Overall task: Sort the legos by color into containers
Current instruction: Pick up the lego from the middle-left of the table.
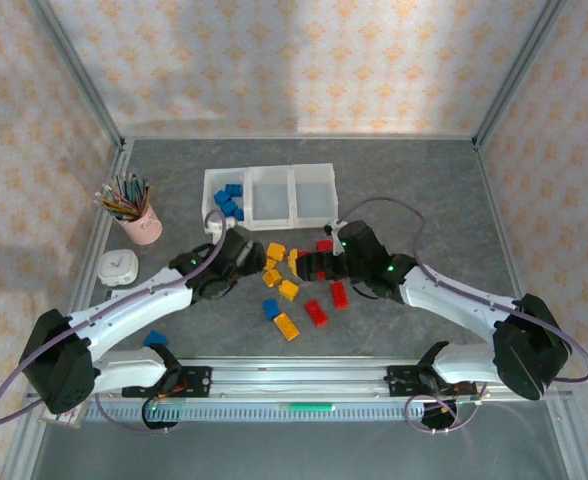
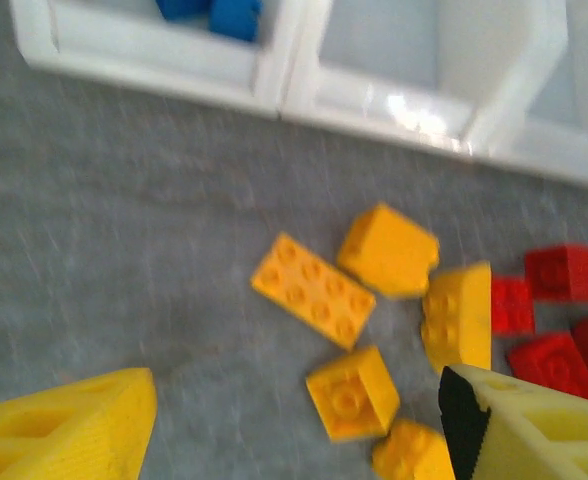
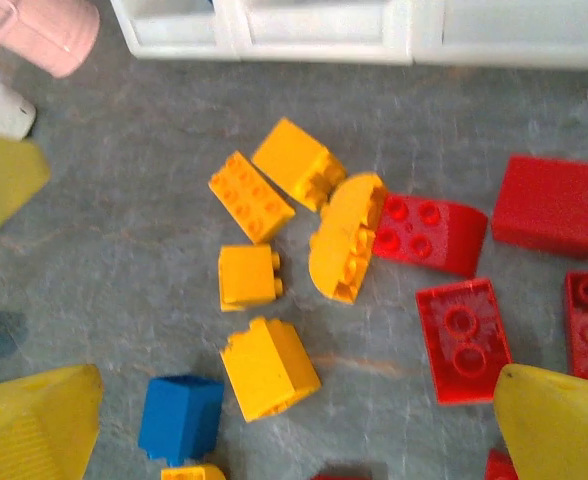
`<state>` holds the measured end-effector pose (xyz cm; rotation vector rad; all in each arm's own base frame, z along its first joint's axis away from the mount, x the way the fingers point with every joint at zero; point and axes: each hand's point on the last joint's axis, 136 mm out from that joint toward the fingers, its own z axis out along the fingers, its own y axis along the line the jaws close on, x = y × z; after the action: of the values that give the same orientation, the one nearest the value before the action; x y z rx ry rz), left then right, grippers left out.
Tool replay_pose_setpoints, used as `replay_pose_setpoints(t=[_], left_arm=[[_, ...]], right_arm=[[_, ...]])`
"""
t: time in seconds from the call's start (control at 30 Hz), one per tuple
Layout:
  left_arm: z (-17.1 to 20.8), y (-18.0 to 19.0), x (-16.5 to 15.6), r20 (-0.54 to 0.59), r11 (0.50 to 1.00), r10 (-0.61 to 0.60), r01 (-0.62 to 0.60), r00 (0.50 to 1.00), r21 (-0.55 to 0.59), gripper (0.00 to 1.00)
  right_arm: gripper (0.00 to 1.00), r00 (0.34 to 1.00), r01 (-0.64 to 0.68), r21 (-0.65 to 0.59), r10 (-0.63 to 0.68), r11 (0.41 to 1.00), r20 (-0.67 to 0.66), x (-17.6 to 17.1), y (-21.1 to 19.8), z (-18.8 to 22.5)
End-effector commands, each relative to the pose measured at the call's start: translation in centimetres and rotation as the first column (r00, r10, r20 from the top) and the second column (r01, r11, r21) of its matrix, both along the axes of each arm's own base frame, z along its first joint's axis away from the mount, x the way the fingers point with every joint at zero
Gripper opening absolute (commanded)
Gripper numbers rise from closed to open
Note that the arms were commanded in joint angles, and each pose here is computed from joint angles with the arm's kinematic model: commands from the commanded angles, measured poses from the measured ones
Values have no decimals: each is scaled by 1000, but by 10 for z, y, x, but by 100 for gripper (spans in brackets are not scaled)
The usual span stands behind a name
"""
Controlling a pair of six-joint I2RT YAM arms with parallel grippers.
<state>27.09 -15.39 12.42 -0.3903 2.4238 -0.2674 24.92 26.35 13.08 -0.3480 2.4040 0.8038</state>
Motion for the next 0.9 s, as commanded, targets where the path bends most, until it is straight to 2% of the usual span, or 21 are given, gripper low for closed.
replay_pose_setpoints(t=[0.0,0.23,0.5,0.7,0.87], left_arm=[[-18,-10,-28,-66,998,21,-25,998,-59,79],[-43,-46,-59,-119,997,-44,36,992,-71,84],[-78,-68,-68,-190,998,-66,68,980,3,87],[-93,-60,-66,-190,997,-21,35,981,67,82],[-100,-59,-63,-180,997,-2,16,984,77,73]], right_arm=[[100,1000,-2,-10,2,1000,-25,-11,-10,-8],[100,998,32,-15,-33,999,-56,-19,-20,-25],[100,998,47,1,-47,999,-32,-19,-24,-21],[100,998,49,-1,-49,999,-30,-19,-24,-23],[100,998,49,7,-48,999,-34,-18,-22,-24]])
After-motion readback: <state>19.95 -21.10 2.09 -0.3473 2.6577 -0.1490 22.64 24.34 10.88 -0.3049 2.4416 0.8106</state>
